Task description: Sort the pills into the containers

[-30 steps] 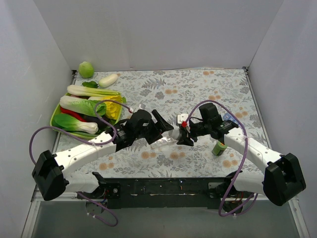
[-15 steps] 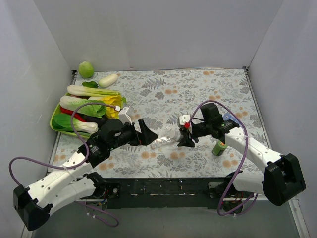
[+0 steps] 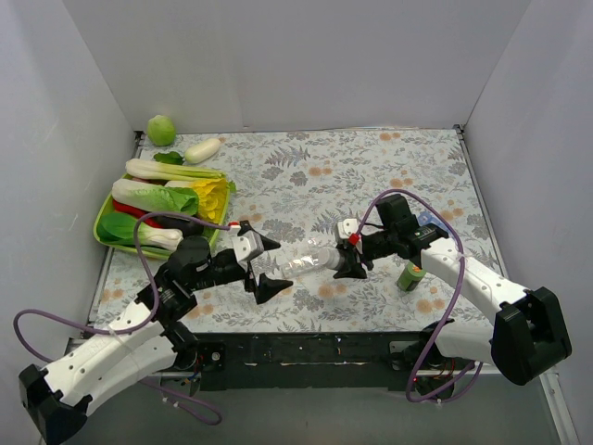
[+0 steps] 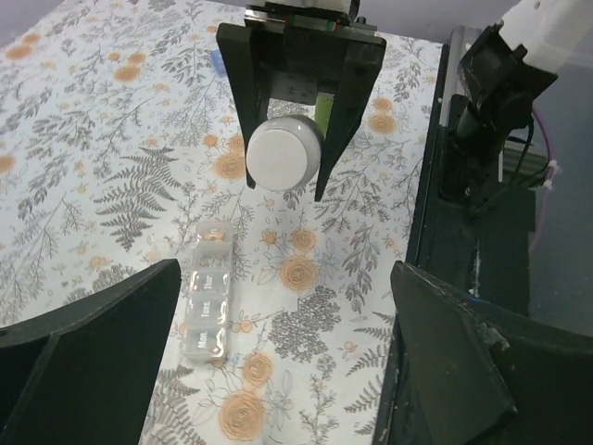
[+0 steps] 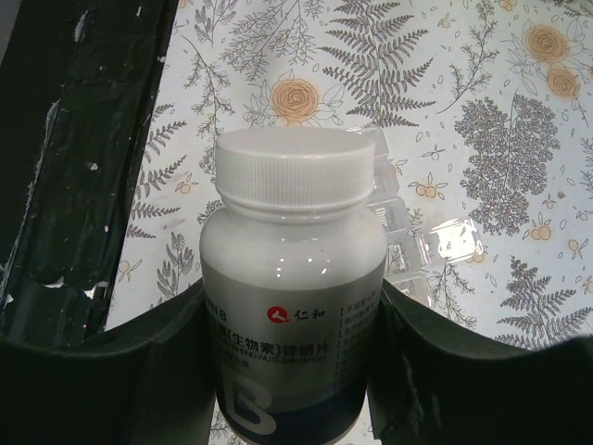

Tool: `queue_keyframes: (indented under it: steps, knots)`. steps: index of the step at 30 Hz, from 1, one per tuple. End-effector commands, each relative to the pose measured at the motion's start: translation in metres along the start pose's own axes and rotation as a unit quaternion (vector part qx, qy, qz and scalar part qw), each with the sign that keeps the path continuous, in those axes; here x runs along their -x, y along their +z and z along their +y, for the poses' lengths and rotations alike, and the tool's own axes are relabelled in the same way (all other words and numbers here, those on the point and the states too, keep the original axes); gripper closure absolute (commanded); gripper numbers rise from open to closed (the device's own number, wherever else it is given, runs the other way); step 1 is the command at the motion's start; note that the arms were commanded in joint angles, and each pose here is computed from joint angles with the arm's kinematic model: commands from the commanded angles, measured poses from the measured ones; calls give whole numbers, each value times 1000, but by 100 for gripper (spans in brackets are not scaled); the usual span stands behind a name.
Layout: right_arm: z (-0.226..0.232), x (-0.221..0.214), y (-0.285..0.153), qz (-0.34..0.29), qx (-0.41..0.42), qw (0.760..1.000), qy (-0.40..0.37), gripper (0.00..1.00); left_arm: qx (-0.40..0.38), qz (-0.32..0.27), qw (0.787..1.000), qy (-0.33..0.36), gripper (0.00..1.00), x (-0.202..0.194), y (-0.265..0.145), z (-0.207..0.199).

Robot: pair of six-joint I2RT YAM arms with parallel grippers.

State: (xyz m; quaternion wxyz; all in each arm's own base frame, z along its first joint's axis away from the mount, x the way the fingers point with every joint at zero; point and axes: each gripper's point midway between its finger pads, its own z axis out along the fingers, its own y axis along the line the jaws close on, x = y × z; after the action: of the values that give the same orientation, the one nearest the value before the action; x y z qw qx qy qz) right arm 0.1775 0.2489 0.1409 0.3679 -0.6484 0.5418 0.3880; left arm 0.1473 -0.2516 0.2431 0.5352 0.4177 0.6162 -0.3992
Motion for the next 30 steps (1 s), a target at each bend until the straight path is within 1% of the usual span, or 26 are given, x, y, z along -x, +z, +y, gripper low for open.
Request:
queue_keyframes:
  steps: [1,4,8,9,15,16,17,19,23,25,28,30]
  knots:
    - [7,10,-2,-22,15,999,-20,98,-59,1,993,103,2,-1,13,-4]
    - [8,9,-2,-21,16,999,-21,98,-84,13,989,123,2,-9,20,-7]
    - [9,10,-2,-22,18,999,-23,98,-91,17,987,129,2,-13,29,-3]
    - [9,9,-1,-22,19,999,-22,98,-91,5,987,134,2,-7,32,-3]
    - [9,11,-2,-25,20,999,-24,98,-120,-1,986,114,2,-8,53,-5]
    - [9,11,-2,-25,21,999,-23,98,-120,-10,986,119,2,-5,56,-5]
    - [9,10,-1,-25,21,999,-23,98,-123,-4,986,111,2,-10,61,-5]
    - [10,11,-1,-25,21,999,-23,98,-125,-12,985,114,2,-6,68,-6]
    - [10,10,-1,-25,22,999,-22,98,-134,-2,985,108,2,-14,86,-11]
    - [10,10,-1,-24,22,999,-21,98,-123,-6,986,112,2,-11,92,-7]
    - [10,10,-1,-25,21,999,-23,98,-121,-13,986,111,5,-8,99,-8]
    - [10,10,-1,-25,21,999,-23,98,-122,-8,987,102,9,-11,103,-8]
